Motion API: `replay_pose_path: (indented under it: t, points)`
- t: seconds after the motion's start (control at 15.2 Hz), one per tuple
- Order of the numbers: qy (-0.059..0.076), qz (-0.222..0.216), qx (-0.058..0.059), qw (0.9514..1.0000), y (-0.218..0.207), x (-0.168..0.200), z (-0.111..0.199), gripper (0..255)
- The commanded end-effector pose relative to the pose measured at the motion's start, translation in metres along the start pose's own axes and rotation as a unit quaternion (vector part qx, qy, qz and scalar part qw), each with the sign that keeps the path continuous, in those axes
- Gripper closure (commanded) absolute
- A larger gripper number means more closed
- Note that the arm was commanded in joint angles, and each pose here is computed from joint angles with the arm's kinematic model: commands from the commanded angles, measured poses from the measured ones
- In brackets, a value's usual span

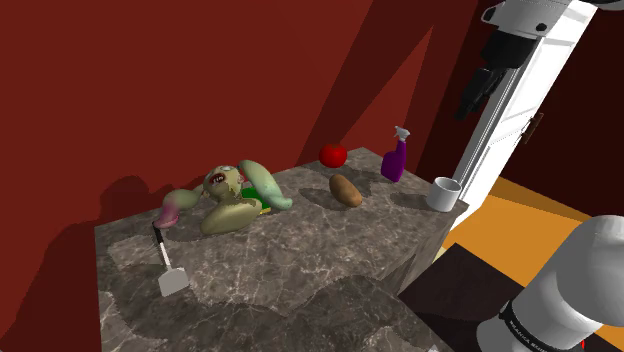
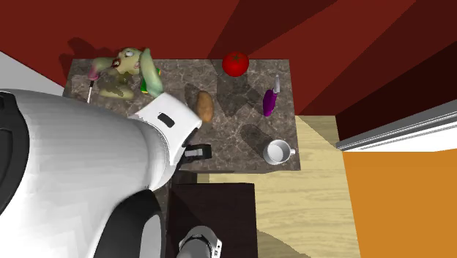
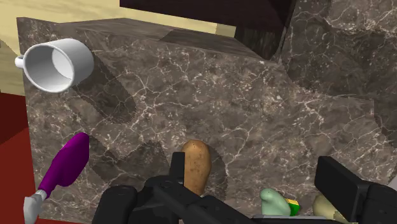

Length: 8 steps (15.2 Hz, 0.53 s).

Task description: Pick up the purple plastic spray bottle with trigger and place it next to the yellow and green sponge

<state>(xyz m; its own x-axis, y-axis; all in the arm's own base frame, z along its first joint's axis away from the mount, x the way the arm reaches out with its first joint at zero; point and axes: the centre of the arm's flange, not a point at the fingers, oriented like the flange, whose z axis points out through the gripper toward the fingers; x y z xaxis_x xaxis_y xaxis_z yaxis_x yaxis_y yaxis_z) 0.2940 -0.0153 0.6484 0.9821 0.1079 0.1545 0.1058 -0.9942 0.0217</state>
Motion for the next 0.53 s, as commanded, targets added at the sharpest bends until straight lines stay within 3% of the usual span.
replay_pose_path:
  t: [0.0, 0.46]
  points:
    - [0.000, 0.000, 0.000, 1.0000, 0.000, 0.000, 0.000, 0]
    - [-0.001, 0.007, 0.002, 1.0000, 0.065, 0.050, 0.044, 0]
